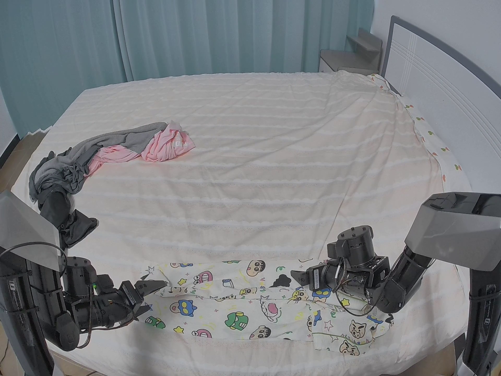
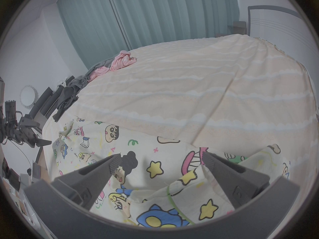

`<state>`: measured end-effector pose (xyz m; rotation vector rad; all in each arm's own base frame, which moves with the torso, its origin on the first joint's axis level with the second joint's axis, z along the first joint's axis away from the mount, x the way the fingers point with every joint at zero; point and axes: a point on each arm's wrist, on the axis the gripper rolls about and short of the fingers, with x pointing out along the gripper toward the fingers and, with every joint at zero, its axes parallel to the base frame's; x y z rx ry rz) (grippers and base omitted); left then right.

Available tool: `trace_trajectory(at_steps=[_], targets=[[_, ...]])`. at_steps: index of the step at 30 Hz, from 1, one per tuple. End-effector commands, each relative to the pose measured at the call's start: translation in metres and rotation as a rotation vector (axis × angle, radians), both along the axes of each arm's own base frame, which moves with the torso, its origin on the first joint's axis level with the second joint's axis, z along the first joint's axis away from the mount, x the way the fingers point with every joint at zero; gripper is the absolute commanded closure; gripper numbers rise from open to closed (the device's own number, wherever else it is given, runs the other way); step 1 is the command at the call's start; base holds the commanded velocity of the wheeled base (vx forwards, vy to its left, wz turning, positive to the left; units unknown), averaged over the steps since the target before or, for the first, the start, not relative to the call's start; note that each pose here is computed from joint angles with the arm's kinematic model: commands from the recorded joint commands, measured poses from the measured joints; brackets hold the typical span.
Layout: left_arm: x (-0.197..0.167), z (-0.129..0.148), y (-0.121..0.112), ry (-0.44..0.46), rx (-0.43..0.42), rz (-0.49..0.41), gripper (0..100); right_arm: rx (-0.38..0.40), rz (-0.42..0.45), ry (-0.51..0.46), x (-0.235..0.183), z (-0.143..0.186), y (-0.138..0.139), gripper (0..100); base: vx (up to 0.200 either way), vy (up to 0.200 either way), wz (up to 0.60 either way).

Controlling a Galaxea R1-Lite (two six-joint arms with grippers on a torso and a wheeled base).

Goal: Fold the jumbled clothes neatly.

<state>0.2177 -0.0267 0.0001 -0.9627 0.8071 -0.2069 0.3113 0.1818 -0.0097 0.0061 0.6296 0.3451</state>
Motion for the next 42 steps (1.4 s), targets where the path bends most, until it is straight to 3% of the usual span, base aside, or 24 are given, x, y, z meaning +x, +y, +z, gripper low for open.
trace_trajectory(at_steps=[1,20,21,26,37,42], targets=[[-0.001,0.000,0.000,-0.004,0.000,0.001,0,-0.011,-0.029,-0.010,0.001,0.001,-0.003,0,0.000,0.000,0.00],[-0.001,0.000,0.000,-0.004,0.001,0.002,0,-0.033,-0.041,-0.002,-0.020,-0.008,-0.013,0,0.000,0.000,0.00],[-0.001,0.000,0.000,-0.004,0.001,0.002,0,-0.033,-0.039,0.005,-0.021,-0.010,-0.012,100,0.000,0.000,0.00],[-0.001,0.000,0.000,-0.003,0.001,0.002,0,-0.032,-0.035,0.003,-0.020,-0.013,-0.009,100,0.000,0.000,0.00],[-0.001,0.000,0.000,-0.003,0.001,0.002,0,-0.005,-0.022,-0.118,-0.024,-0.002,0.011,100,0.000,0.000,0.00],[-0.002,0.000,0.000,-0.001,0.001,0.000,0,-0.042,-0.007,-0.170,-0.016,-0.002,0.020,100,0.000,0.000,0.00]])
